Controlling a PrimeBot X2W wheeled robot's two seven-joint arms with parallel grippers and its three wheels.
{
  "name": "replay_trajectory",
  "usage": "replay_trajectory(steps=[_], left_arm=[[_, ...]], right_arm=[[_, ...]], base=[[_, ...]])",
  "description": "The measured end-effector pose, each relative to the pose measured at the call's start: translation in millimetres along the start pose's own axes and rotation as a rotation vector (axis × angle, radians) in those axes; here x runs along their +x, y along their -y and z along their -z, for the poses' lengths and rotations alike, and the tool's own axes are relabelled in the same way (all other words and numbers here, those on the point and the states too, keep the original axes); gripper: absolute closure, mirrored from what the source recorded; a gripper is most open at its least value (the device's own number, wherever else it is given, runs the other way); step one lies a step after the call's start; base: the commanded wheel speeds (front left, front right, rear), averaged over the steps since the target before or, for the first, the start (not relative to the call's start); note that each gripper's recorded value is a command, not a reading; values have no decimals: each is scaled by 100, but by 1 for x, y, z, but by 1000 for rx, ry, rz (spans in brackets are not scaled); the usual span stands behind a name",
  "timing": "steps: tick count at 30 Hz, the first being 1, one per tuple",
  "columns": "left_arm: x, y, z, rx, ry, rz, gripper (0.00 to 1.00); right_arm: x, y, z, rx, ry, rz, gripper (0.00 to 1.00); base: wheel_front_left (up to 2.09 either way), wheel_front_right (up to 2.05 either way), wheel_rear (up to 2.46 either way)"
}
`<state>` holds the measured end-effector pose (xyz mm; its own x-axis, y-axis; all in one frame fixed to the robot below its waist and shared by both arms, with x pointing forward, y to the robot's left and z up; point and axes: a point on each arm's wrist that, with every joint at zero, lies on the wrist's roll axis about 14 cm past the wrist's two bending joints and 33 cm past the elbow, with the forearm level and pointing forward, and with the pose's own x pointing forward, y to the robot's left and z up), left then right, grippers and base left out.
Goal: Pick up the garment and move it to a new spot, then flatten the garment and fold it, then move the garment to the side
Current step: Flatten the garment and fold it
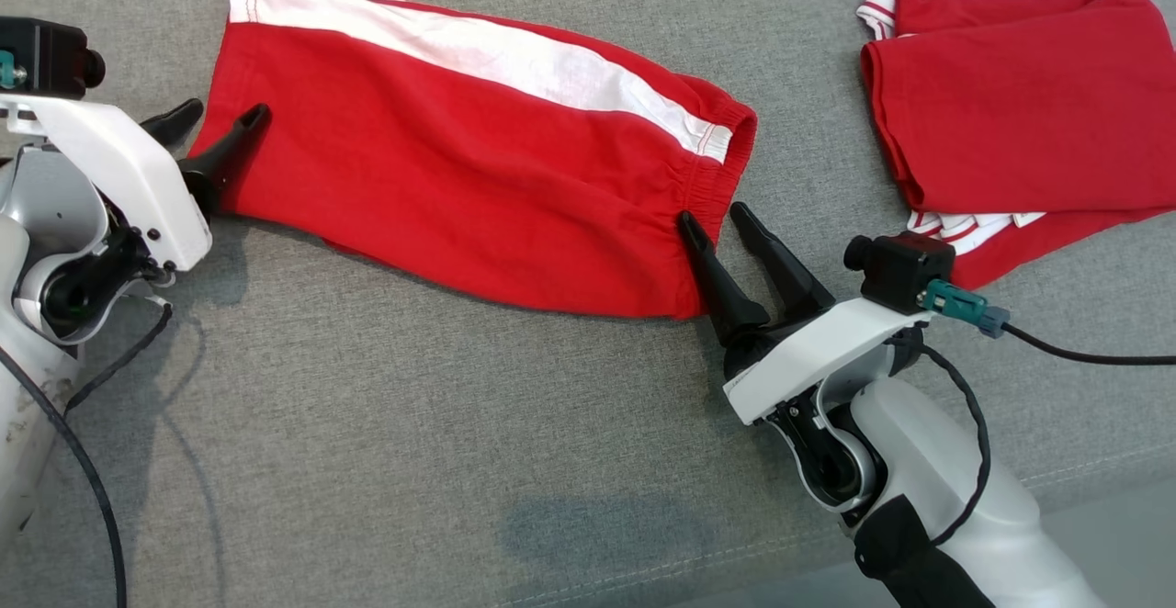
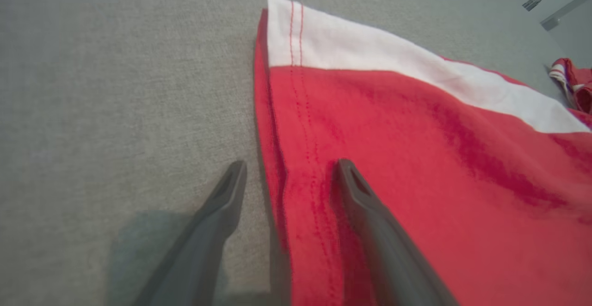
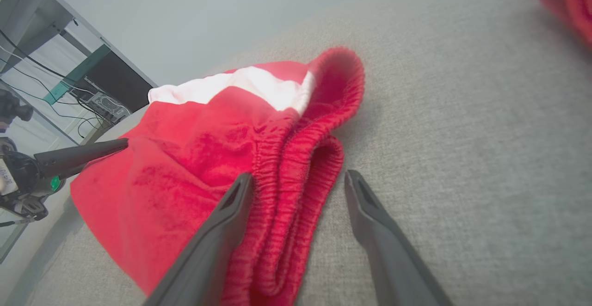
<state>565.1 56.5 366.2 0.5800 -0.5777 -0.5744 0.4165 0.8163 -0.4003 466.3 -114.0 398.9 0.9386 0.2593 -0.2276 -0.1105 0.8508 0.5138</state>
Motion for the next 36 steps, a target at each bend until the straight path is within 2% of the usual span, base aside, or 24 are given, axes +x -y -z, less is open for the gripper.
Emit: replay_trajectory(steps=[5,6,7,8,9,10,14,21,28,36], left_arm=[[3,3,3,-40,-46,23,0],[4,4,3,-57,-58,30,0],[3,4,4,-62,-74,32,0],[3,6,5,-80,-92,40,25],[3,8,5,-113,-95,54,75],[3,9,5,-123,-95,58,100],[0,10,4,-160,-90,69,100],[-22,18,-11,-188,65,92,100],[-62,34,8,-238,183,97,100],[-109,49,52,-321,246,33,100]], right_arm=[[2,-3,2,26,-13,-9,0],[3,-3,3,26,-18,-12,31],[4,-4,2,32,-19,-14,66],[5,-5,2,40,-21,-15,100],[6,-6,1,40,-22,-20,100],[8,-7,0,42,-22,-24,100],[14,-6,-1,46,-25,-20,100],[18,0,-9,40,-23,-10,100],[1,12,-14,30,-66,-16,100],[-34,8,-2,52,-133,-28,100]], base=[[0,0,0],[0,0,0],[0,0,0],[0,0,0],[0,0,0],[0,0,0],[0,0,0],[0,0,0],[0,0,0],[0,0,0]])
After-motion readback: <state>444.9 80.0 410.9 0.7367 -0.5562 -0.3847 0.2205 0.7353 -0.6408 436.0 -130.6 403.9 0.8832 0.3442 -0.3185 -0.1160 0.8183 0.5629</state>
